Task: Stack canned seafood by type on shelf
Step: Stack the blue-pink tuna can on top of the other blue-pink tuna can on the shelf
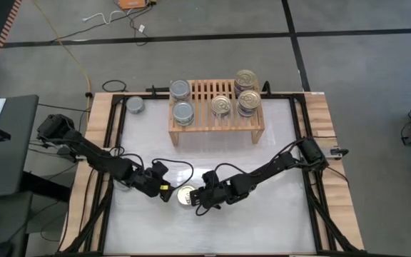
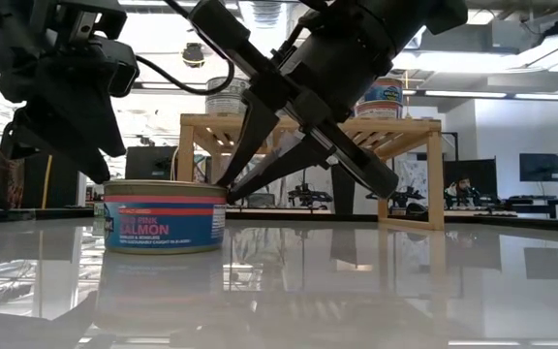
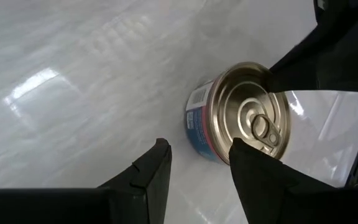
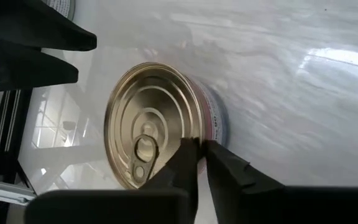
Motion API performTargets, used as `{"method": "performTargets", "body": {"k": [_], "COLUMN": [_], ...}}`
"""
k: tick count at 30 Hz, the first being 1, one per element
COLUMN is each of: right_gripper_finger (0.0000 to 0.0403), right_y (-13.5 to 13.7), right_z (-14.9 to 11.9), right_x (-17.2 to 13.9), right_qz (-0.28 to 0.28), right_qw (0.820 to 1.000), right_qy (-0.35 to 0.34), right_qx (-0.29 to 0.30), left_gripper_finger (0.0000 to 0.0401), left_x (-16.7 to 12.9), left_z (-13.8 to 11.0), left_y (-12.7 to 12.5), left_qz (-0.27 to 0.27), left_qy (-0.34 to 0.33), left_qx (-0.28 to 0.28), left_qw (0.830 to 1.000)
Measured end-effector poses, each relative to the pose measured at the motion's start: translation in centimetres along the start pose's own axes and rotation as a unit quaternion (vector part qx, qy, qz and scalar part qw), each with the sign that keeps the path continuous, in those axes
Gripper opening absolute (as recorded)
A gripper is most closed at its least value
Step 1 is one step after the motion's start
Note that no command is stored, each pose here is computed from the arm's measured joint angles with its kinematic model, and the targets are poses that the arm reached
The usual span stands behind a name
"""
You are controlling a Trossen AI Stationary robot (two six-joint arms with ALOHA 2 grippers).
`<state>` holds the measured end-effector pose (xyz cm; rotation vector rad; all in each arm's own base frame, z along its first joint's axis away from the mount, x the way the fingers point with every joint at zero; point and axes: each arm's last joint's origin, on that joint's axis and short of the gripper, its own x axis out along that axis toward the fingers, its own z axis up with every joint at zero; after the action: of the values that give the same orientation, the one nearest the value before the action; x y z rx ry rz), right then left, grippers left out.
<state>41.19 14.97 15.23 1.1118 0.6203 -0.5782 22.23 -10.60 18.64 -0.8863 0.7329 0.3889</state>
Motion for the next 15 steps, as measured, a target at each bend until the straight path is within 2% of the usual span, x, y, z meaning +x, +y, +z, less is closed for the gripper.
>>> {"method": "performTargets", "body": {"k": [4, 11, 15], "right_gripper_finger": [0.0039, 0.0025, 0.0027], "right_y": [0.0, 0.0, -0.03], "right_z": [0.02, 0.01, 0.01], "right_x": [0.0, -0.03, -0.03], "right_qz": [0.0, -0.001, -0.002], "right_qw": [1.0, 1.0, 1.0], "right_qy": [0.0, 0.0, 0.0], "right_qx": [-0.002, -0.011, -0.013], "left_gripper_finger": [0.0173, 0.0246, 0.026], "left_x": [0.0, 0.0, -0.01], "left_z": [0.01, 0.01, -0.03], "left_y": [0.0, 0.0, -0.02], "left_qz": [0.0, 0.0, 0.0], "left_qy": [-0.002, -0.002, -0.001], "left_qx": [-0.008, -0.009, -0.044], "left_qw": [1.0, 1.0, 0.999]}}
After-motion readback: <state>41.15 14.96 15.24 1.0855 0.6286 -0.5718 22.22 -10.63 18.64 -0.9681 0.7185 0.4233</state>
